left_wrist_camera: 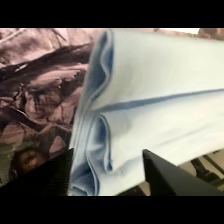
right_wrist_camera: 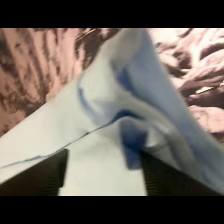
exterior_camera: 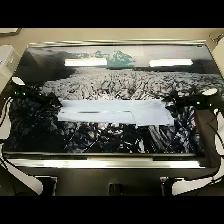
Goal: Fold the clothes and pants, and hang the long-sleeved shirts on hangers.
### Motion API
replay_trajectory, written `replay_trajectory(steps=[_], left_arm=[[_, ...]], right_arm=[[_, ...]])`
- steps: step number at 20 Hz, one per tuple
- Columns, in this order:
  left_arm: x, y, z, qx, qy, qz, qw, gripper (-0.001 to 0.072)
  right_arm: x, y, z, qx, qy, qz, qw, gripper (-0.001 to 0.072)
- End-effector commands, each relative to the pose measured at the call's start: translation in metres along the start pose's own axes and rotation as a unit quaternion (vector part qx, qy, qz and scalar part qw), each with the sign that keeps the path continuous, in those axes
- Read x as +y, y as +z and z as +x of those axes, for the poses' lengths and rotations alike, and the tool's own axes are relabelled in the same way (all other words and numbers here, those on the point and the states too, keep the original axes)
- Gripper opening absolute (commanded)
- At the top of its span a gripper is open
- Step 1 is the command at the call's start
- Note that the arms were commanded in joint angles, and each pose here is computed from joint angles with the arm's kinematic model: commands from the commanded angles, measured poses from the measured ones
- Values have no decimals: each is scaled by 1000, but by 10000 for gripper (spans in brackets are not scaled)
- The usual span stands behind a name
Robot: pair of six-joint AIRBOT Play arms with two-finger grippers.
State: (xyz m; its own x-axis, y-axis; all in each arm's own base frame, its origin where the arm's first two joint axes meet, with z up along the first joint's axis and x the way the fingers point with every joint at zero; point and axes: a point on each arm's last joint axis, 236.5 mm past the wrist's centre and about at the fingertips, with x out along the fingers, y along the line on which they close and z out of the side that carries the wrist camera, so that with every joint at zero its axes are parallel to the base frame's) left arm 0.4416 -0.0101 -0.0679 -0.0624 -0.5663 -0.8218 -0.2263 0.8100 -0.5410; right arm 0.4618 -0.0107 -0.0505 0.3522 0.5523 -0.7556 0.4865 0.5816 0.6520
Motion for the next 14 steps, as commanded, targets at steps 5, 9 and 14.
replay_trajectory(steps=[5, 9, 14], left_arm=[[6, -8, -80, -35, -3, -9, 999, 675], [-17, -16, -109, -70, 5, 11, 998, 673], [-69, -33, -122, -91, 17, 72, 993, 673]], right_arm=[[-59, 18, -65, 12, -55, 22, 998, 699], [-87, 8, -40, 61, -68, 25, 996, 713], [-66, -2, 1, 106, 14, 11, 994, 714]])
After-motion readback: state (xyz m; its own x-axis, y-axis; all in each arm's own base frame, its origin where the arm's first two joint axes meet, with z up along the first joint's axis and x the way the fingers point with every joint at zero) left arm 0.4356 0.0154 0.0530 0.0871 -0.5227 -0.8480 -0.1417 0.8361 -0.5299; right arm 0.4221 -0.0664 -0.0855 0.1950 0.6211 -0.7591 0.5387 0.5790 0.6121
